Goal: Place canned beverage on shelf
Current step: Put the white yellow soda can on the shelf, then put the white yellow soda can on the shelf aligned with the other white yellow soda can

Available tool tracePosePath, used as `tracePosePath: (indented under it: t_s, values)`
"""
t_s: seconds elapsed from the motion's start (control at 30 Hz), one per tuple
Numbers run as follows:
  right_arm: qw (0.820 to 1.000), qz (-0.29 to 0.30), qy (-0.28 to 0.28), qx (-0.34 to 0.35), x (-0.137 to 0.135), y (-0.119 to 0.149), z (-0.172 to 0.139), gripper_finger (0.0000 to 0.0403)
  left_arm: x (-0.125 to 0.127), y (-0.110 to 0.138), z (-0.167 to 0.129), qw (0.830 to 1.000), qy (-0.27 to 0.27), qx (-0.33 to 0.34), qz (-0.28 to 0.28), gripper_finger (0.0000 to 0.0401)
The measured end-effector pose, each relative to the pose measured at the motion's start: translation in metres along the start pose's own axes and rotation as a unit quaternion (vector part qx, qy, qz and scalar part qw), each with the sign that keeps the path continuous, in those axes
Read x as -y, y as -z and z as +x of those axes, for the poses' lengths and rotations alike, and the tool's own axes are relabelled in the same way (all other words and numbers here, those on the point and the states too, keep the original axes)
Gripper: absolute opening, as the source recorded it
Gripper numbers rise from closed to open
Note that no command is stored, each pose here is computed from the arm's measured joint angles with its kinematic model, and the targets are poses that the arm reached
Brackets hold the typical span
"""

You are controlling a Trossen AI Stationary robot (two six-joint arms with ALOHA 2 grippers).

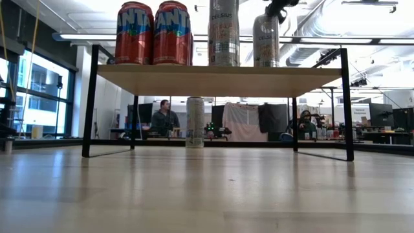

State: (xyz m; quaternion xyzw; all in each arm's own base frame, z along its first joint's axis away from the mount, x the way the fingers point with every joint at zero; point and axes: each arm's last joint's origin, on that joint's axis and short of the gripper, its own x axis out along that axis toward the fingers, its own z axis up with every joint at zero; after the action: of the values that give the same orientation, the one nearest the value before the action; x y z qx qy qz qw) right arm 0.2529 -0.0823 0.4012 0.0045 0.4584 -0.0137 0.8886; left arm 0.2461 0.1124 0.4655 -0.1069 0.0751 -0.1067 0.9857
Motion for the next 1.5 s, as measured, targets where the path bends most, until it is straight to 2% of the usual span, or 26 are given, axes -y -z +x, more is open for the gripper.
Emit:
tracePosePath:
  t_s: [0.13, 0.23, 0.53, 0.7, 0.87, 0.97, 1.13, 1.23, 1.37, 1.5]
  values:
    - [1.0, 0.014, 0.007, 0.025, -0.001, -0.007, -0.019, 0.033, -0.009, 0.001, -0.001, 1.0, -0.014, 0.0, -0.008, 0.0]
    - [0.999, 0.028, 0.01, 0.041, -0.003, -0.011, -0.033, 0.033, -0.017, 0.002, 0.0, 0.999, -0.022, 0.002, -0.037, 0.0]
    - [0.99, 0.045, 0.025, 0.128, -0.008, -0.025, -0.082, 0.033, -0.063, 0.006, 0.011, 0.993, -0.058, 0.029, -0.095, 0.0]
    - [0.983, 0.072, 0.026, 0.165, -0.011, -0.029, -0.102, 0.033, -0.082, 0.003, 0.01, 0.992, -0.073, 0.053, -0.089, 0.0]
    - [0.978, 0.09, 0.025, 0.189, -0.013, -0.03, -0.116, 0.033, -0.085, -0.027, 0.006, 0.992, -0.076, 0.094, -0.038, 0.0]
    - [0.976, 0.092, 0.032, 0.194, -0.013, -0.03, -0.119, 0.033, -0.093, -0.034, 0.01, 0.992, -0.081, 0.098, -0.013, 0.0]
    - [0.977, 0.106, 0.032, 0.184, -0.013, -0.028, -0.117, 0.033, -0.109, -0.022, 0.022, 0.993, -0.087, 0.074, -0.003, 0.0006]
    - [0.977, 0.12, 0.029, 0.174, -0.013, -0.027, -0.116, 0.033, -0.122, -0.01, 0.031, 0.995, -0.093, 0.045, -0.001, 0.0024]
    - [0.976, 0.14, 0.025, 0.166, -0.014, -0.025, -0.116, 0.033, -0.143, 0.019, 0.045, 0.993, -0.108, -0.029, -0.023, 0.0068]
    - [0.976, 0.147, 0.028, 0.158, -0.014, -0.024, -0.115, 0.033, -0.157, 0.04, 0.054, 0.989, -0.12, -0.083, -0.023, 0.0132]
